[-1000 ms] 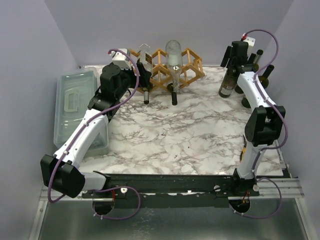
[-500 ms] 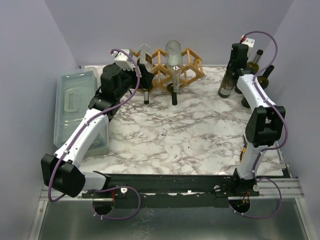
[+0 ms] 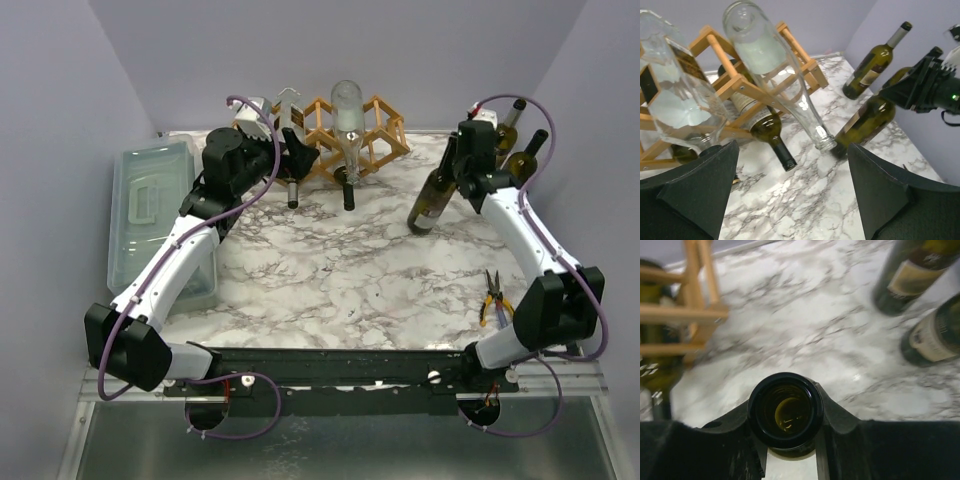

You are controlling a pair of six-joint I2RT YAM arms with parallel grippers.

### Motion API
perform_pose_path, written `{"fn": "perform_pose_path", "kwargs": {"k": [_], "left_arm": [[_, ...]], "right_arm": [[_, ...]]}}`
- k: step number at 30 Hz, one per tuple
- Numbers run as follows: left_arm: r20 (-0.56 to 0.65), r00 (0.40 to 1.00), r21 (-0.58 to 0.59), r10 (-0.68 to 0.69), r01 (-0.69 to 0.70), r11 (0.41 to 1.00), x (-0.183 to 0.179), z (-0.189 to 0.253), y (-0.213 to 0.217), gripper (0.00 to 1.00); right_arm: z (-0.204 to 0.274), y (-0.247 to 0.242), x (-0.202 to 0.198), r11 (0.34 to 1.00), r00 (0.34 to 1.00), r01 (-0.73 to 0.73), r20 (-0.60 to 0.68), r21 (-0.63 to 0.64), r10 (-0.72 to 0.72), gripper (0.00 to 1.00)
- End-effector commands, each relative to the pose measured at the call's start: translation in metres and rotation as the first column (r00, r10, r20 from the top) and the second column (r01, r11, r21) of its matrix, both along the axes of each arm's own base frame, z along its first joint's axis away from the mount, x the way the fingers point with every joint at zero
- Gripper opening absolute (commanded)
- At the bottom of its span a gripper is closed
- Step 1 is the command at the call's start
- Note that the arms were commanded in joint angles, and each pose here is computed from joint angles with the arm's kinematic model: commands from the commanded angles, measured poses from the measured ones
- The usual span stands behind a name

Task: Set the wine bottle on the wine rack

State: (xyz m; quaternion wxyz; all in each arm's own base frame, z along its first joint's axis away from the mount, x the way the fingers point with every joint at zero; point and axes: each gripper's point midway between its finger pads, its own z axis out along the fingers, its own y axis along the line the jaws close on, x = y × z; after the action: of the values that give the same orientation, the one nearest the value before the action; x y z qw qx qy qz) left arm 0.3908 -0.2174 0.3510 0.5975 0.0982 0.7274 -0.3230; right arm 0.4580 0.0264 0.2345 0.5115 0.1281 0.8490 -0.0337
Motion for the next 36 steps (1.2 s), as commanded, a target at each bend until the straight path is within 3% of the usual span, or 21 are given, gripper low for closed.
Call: {"fn": "perform_pose_path", "kwargs": {"k": [1, 7, 13, 17, 23, 27, 31, 36], "left_arm": [[0.069, 0.987, -0.041, -0.143, 0.146, 0.988, -0.02, 0.017, -0.03, 0.9], [0.179, 0.948, 0.083, -0.263, 0.252, 0.964, -0.056, 0.011, -0.076, 0.91], [0.303, 0.891, 0.292, -0.338, 0.251, 0.923, -0.1, -0.01, -0.113, 0.95], [0.296, 0.923, 0.328, -0.246, 0.144, 0.934, -0.111, -0.024, -0.125, 0.99], [0.27, 0.921, 0.405, -0.281, 0.156, 0.901, -0.141, -0.052, -0.155, 0.99], [0.273, 0.947, 0.463, -0.17, 0.025, 0.886, -0.125, -0.067, -0.145, 0.99], [0.274, 0.942, 0.503, -0.196, 0.033, 0.863, -0.124, -0.077, -0.149, 0.99], [0.271, 0.945, 0.536, -0.183, 0.01, 0.844, -0.118, -0.09, -0.15, 0.99]], "right_arm": [[0.004, 0.065, -0.04, 0.956, 0.979, -0.197, -0.006, 0.216, 0.203, 0.01], [0.016, 0.114, -0.09, 0.804, 0.92, -0.366, 0.048, 0.469, 0.39, 0.01], [0.043, 0.131, -0.125, 0.698, 0.886, -0.43, 0.12, 0.573, 0.447, 0.01], [0.062, 0.131, -0.139, 0.668, 0.89, -0.437, 0.182, 0.603, 0.418, 0.01], [0.089, 0.128, -0.147, 0.641, 0.895, -0.44, 0.254, 0.629, 0.366, 0.01], [0.107, 0.128, -0.153, 0.623, 0.886, -0.461, 0.296, 0.632, 0.356, 0.01], [0.125, 0.125, -0.158, 0.619, 0.882, -0.472, 0.333, 0.628, 0.334, 0.01], [0.143, 0.132, -0.166, 0.569, 0.856, -0.516, 0.369, 0.641, 0.361, 0.01]]}}
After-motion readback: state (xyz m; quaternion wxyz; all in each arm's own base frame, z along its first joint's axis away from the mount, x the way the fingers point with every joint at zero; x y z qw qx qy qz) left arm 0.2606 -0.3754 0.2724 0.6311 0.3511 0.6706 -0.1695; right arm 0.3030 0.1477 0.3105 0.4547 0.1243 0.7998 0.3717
